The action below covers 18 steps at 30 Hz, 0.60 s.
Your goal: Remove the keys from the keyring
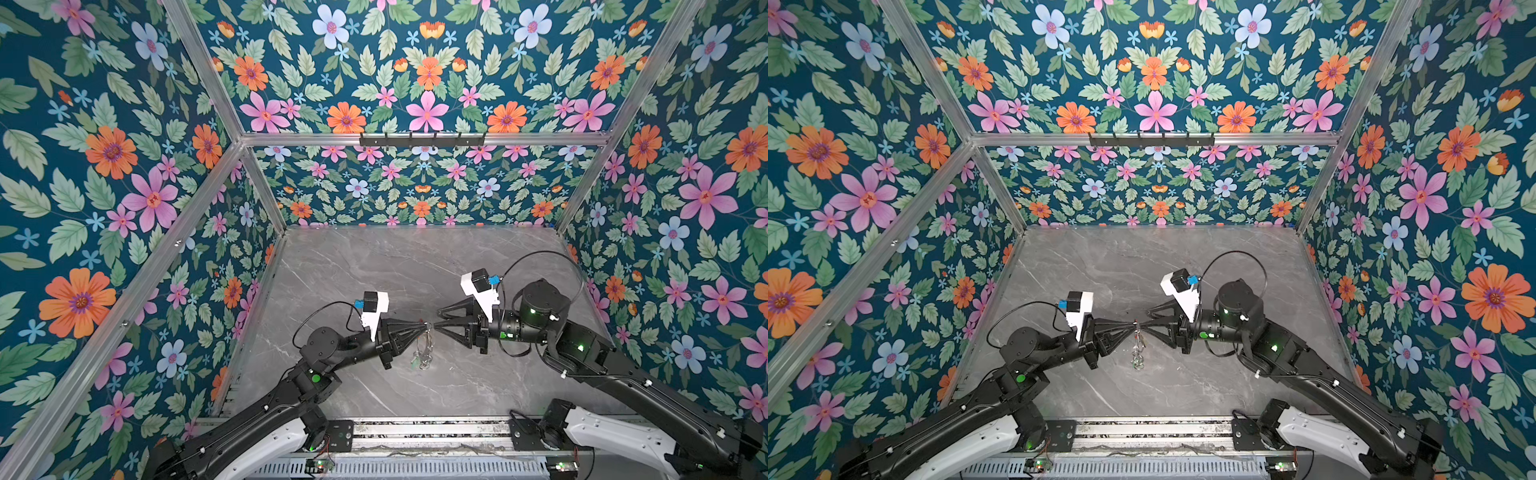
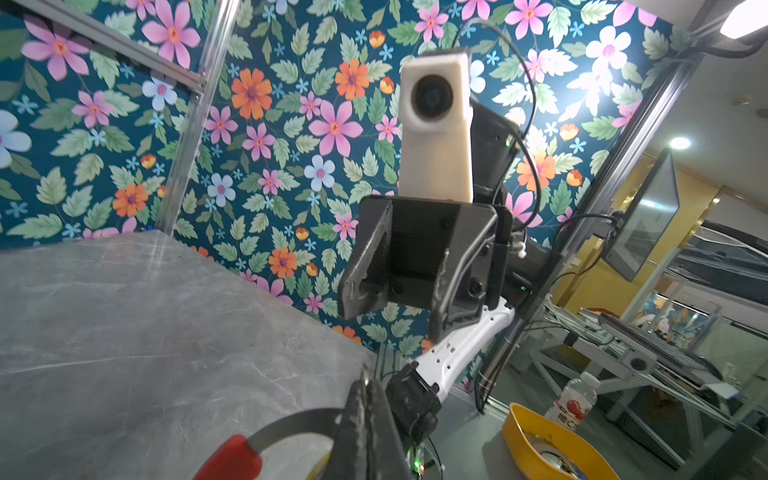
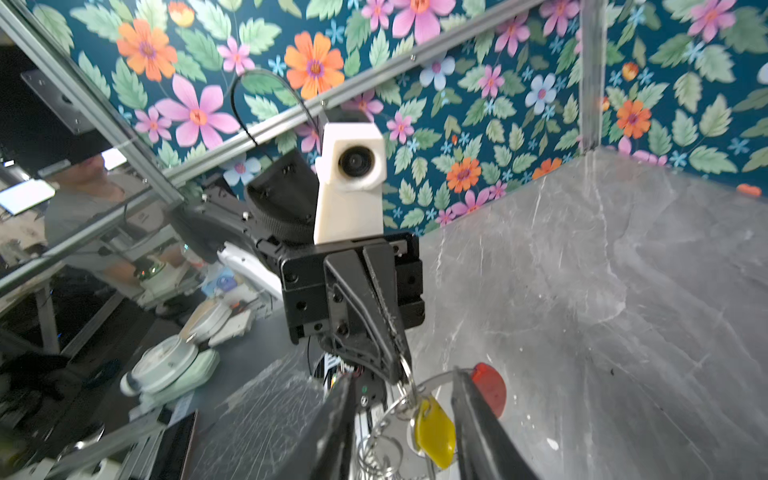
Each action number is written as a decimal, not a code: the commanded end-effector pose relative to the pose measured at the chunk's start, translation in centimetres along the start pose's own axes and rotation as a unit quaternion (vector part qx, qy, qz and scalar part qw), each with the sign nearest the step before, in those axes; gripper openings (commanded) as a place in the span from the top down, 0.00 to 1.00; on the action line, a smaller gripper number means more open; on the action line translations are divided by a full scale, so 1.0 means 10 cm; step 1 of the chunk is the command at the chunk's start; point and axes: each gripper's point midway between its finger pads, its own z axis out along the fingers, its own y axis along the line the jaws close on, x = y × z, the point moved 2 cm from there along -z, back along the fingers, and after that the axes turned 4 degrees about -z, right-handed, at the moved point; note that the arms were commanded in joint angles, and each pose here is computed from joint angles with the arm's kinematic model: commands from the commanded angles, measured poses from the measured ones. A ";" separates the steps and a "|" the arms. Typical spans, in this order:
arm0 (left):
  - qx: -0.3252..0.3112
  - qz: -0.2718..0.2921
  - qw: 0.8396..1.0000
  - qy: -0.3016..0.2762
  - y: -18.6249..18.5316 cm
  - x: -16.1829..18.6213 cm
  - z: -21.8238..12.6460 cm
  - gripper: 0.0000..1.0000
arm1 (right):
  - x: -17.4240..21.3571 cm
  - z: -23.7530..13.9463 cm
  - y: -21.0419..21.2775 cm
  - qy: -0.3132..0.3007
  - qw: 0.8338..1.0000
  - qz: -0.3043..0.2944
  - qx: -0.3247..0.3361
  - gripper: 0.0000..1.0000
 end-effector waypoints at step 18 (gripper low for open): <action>0.098 0.004 0.974 -0.205 -0.25 -0.60 -0.09 1.00 | -0.33 0.24 0.02 -0.156 0.984 0.064 -0.055 0.59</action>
